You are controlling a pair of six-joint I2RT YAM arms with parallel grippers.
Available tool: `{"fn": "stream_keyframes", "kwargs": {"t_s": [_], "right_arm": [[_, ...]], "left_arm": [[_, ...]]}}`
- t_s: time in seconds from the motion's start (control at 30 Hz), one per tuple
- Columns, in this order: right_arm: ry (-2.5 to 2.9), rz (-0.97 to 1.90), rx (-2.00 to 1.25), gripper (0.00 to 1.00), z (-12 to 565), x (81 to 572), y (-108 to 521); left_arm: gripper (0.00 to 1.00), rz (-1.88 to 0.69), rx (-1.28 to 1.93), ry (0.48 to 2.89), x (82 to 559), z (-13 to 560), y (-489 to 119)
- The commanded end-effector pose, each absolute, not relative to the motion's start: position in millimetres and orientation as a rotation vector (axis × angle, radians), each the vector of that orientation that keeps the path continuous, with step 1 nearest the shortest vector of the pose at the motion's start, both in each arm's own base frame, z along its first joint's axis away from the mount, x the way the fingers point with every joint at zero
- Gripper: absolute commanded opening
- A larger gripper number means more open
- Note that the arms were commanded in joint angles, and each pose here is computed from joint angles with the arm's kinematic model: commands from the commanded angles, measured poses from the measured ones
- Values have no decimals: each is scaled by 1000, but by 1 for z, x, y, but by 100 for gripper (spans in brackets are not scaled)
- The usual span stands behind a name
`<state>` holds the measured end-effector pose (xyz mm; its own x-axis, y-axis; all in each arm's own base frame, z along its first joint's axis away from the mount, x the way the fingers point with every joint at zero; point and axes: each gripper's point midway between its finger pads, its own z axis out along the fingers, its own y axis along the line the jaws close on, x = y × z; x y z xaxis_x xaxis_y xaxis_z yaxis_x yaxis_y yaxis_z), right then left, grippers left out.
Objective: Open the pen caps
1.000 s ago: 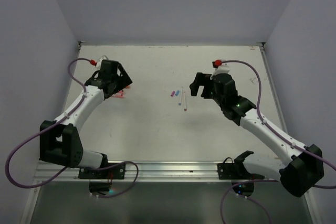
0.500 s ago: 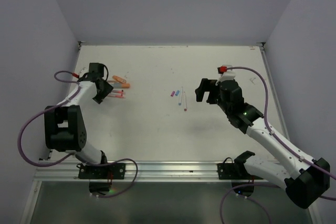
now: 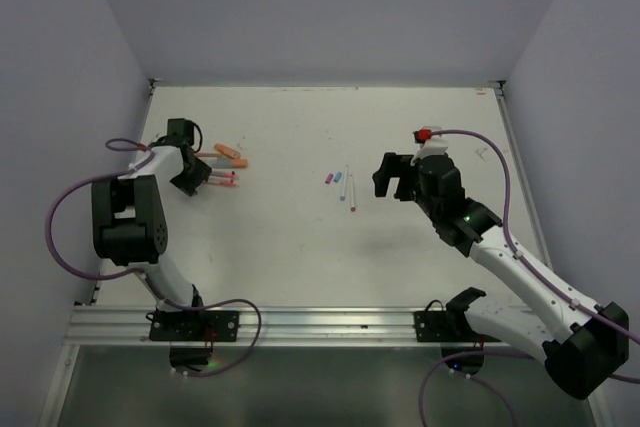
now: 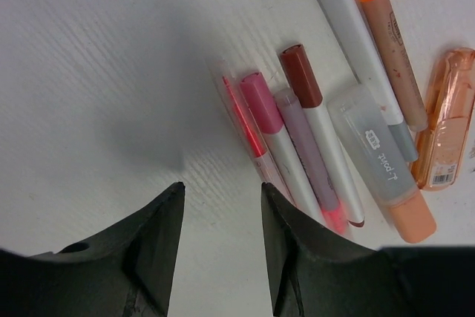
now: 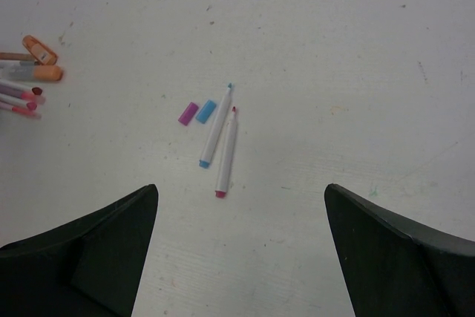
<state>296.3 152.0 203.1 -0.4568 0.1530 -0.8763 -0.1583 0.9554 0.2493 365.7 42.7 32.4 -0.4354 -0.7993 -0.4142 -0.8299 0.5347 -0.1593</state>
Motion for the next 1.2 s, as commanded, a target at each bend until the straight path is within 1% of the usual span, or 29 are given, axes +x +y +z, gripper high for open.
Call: {"fn": "stream_keyframes", "kwargs": {"t_s": [0.0,0.4,0.63,0.8,1.17], "right_arm": [[1978,328,1,98,210,299,146],[1985,324,-9,99,206,300,146],[1980,328,-15,99,208,300,147],[1981,331,-17,99,208,299,147],[1980,328,-15,99,209,298,146]], "left_arm": [[49,67,-1369,2260,386,40,53],[47,59,-1387,2283,394,29,56],[47,-23,-1389,2230,400,50,50],[46,-27,-1400,2198,402,57,52],[45,24,-1430,2259,396,37,53]]}}
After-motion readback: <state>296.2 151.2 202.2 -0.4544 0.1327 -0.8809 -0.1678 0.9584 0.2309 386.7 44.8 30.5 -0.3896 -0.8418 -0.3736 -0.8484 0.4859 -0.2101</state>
